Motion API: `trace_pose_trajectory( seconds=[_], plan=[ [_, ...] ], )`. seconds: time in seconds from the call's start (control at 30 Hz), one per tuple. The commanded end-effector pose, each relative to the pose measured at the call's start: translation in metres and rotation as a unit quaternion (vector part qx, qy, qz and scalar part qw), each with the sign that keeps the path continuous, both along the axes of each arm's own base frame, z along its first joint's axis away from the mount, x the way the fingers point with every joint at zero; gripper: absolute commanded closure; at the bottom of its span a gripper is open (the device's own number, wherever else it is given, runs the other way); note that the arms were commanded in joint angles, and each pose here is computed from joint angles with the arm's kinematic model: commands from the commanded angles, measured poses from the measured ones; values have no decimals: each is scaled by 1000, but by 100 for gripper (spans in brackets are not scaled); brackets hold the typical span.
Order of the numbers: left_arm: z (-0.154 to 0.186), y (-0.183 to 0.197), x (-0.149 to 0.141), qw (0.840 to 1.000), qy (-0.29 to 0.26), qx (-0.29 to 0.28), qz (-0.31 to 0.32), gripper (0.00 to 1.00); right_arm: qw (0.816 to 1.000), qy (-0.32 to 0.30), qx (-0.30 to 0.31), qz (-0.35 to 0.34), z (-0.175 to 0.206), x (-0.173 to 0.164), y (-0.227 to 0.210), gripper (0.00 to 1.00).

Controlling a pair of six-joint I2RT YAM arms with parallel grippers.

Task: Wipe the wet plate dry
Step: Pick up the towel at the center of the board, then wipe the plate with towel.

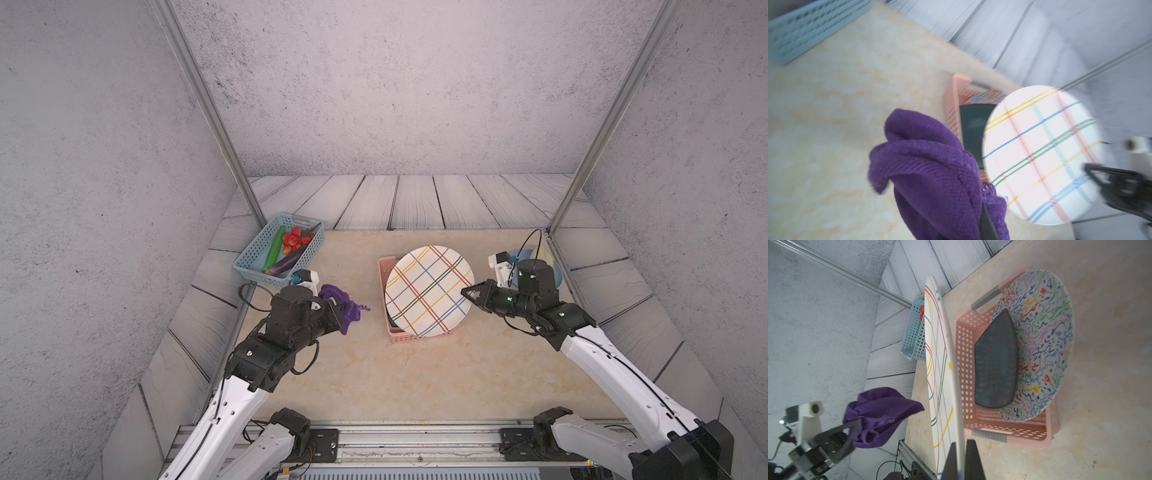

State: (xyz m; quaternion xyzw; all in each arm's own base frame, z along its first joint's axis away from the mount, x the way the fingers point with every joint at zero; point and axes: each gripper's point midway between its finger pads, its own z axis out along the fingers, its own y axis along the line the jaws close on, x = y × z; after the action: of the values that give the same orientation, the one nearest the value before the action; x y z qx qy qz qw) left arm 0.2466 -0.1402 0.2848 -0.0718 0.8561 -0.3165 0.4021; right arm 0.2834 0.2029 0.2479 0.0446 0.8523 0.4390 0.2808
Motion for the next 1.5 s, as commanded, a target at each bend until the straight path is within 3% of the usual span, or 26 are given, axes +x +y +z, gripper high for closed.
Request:
trace_pose_trajectory(
  seconds=[0.0, 0.13, 0.33, 0.43, 0.53, 0.63, 0.77, 1.0, 1.13, 1.3, 1.47],
  plan=[
    [-20, -36, -2, 994, 49, 1, -96, 100, 996, -57, 68, 15, 45, -3, 16, 100],
    [-35, -51, 7, 991, 61, 1, -116, 100, 994, -68, 87, 10, 57, -8, 21, 100],
    [-40, -101, -21, 971, 49, -28, -230, 100, 990, -84, 109, 12, 75, -12, 25, 100],
    [-44, -112, -30, 969, 42, -15, -245, 100, 989, -92, 114, 19, 81, -14, 31, 100],
    [-53, -100, -22, 976, 54, 25, -208, 100, 988, -97, 119, 30, 84, -17, 37, 100],
    [-54, -56, 3, 990, 48, 98, -93, 100, 986, -102, 125, 49, 88, -28, 45, 100],
    [-43, -36, 17, 995, 47, 73, -55, 100, 983, -115, 125, 69, 91, -42, 48, 100],
    [-16, -81, 23, 990, 18, -6, -141, 100, 971, -132, 124, 154, 84, -71, 77, 100],
    [2, -93, 29, 986, -19, -5, -164, 100, 965, -139, 128, 183, 88, -80, 93, 100],
    [8, -124, 14, 971, -38, -15, -237, 100, 963, -158, 136, 171, 102, -72, 96, 100],
    [-28, -145, -26, 947, -2, -3, -321, 100, 965, -196, 138, 107, 131, -54, 83, 100]
  ],
)
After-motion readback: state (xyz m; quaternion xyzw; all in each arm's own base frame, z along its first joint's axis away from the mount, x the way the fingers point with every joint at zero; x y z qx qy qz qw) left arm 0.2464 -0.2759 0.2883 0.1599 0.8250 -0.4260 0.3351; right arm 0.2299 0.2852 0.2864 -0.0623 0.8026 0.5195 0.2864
